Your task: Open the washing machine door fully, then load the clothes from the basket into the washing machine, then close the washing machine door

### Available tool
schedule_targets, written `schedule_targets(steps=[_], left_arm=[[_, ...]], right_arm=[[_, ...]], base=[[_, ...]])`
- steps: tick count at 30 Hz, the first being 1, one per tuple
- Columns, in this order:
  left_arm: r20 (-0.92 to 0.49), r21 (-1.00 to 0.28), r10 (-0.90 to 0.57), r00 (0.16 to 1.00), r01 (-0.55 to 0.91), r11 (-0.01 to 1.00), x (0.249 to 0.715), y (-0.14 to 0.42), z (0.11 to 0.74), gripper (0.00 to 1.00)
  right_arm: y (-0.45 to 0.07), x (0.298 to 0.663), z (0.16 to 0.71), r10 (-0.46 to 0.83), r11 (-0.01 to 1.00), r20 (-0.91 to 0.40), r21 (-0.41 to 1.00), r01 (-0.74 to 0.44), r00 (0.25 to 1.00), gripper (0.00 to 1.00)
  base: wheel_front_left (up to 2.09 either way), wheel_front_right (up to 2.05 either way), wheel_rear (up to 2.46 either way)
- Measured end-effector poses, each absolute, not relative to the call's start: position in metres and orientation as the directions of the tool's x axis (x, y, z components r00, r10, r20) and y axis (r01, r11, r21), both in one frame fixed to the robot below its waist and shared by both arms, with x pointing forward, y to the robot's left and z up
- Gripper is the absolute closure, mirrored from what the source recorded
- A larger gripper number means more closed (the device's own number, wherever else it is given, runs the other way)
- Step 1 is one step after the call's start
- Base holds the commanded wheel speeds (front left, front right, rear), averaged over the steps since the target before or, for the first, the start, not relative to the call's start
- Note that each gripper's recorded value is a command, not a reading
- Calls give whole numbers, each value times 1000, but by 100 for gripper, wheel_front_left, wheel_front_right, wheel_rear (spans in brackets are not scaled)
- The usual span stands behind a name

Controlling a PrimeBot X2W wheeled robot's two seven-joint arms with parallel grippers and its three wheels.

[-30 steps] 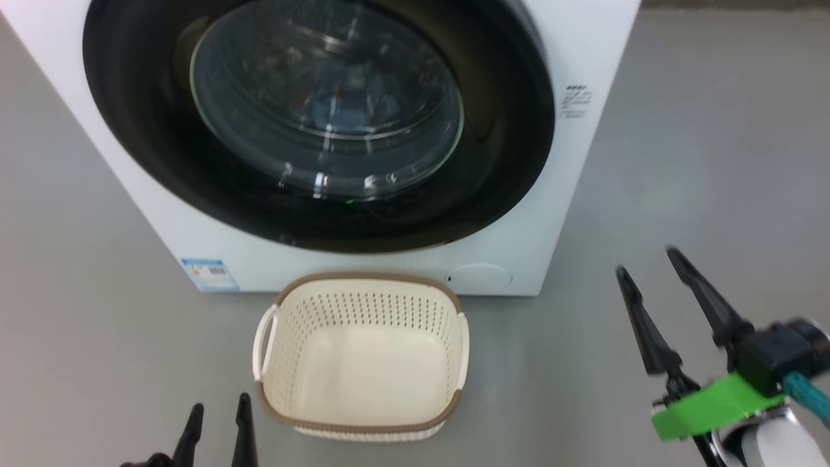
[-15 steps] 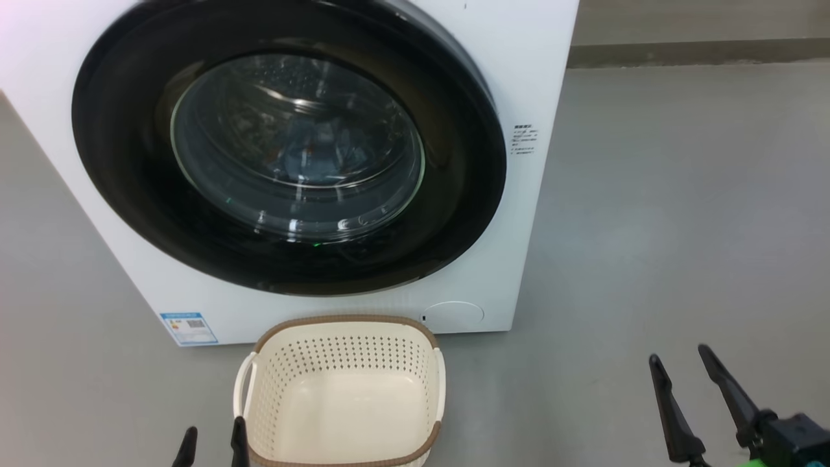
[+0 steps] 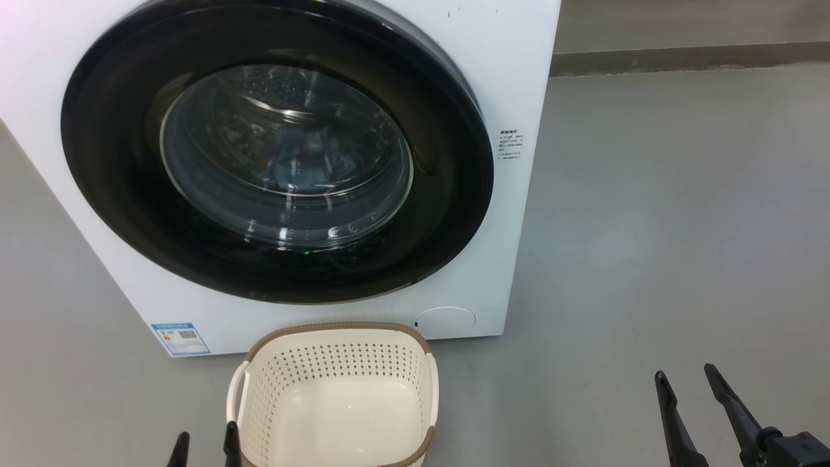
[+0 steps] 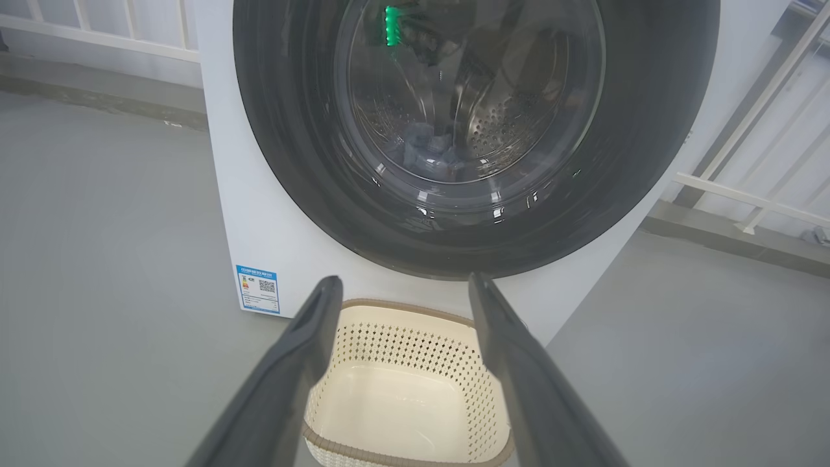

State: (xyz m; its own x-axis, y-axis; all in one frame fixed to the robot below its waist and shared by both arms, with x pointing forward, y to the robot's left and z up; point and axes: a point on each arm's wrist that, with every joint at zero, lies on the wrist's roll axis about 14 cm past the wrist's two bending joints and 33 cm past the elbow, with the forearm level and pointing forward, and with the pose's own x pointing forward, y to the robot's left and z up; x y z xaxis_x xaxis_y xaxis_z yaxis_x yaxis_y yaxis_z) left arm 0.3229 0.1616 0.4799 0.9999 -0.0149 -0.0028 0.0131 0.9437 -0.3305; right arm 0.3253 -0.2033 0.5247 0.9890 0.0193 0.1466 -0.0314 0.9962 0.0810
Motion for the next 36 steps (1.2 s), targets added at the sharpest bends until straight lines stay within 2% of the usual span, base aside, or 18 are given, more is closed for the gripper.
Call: schedule_targets(steps=[11,12,18,36], left_arm=[[-12,-325,2,1000,-6,946,318,167,477,0],[-22,-326,2,1000,-9,945,317,167,474,100],[-101,-343,-8,995,-27,939,309,159,450,100],[-165,-487,19,986,-99,868,309,166,439,100]], right_arm=[[-200,327,525,29,996,149,81,-41,988,0],[-200,327,522,29,996,138,84,-40,990,100],[-199,323,495,17,994,56,111,-24,998,100],[-205,324,483,-29,950,3,311,26,1000,100]], base=[[0,0,0],[0,0,0],[0,0,0],[0,0,0]])
